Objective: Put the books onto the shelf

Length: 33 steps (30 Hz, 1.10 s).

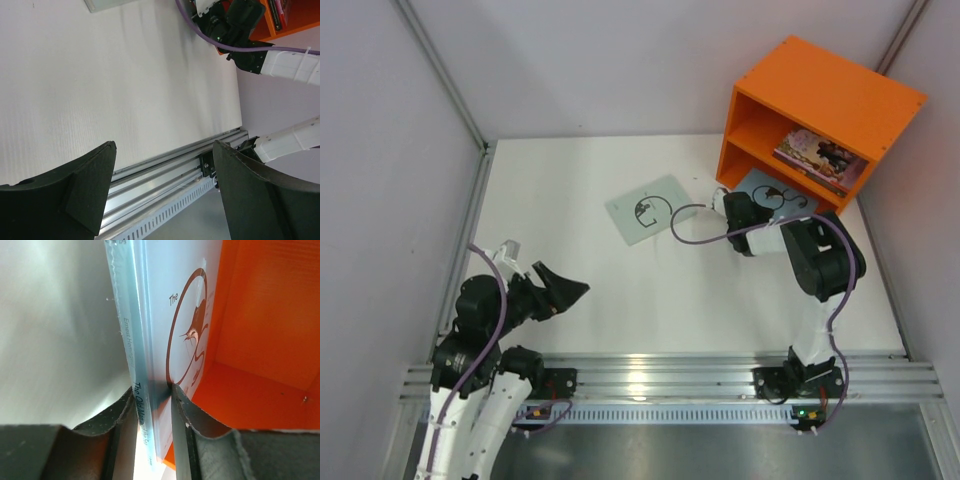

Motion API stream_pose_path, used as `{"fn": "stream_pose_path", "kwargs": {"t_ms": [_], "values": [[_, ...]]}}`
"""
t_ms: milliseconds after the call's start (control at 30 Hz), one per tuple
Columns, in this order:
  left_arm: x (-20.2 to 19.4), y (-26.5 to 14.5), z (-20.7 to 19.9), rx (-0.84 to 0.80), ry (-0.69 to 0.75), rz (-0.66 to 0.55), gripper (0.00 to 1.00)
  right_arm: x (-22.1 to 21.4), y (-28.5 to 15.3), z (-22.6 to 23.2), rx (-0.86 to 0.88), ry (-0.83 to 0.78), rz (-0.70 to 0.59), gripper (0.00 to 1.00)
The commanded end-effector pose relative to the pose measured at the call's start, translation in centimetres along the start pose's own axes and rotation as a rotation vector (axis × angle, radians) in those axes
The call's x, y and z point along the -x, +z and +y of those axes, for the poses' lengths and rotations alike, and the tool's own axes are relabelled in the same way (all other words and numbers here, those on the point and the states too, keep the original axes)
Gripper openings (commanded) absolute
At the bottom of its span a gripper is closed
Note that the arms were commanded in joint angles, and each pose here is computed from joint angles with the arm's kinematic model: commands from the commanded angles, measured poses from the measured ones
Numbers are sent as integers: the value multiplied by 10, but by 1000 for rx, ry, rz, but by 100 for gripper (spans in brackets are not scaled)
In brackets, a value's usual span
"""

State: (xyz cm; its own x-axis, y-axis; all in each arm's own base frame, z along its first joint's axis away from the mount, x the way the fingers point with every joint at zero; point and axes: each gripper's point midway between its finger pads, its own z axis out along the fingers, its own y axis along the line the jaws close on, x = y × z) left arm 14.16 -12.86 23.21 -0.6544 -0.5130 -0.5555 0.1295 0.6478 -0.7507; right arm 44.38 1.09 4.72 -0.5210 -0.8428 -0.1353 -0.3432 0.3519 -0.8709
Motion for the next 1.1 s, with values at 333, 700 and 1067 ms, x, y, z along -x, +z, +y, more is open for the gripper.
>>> {"fn": "stream_pose_path", "kwargs": {"t_ms": [333, 700, 1067], "values": [[2, -9, -7, -18, 14, -22, 84, -28, 3, -21, -62, 102, 128, 17], [-3, -8, -8, -55, -1, -21, 84, -32, -7, -21, -13, 96, 128, 37], [-5, -7, -7, -48, -2, -10, 84, -33, -8, -9, 32, 102, 113, 32]]}}
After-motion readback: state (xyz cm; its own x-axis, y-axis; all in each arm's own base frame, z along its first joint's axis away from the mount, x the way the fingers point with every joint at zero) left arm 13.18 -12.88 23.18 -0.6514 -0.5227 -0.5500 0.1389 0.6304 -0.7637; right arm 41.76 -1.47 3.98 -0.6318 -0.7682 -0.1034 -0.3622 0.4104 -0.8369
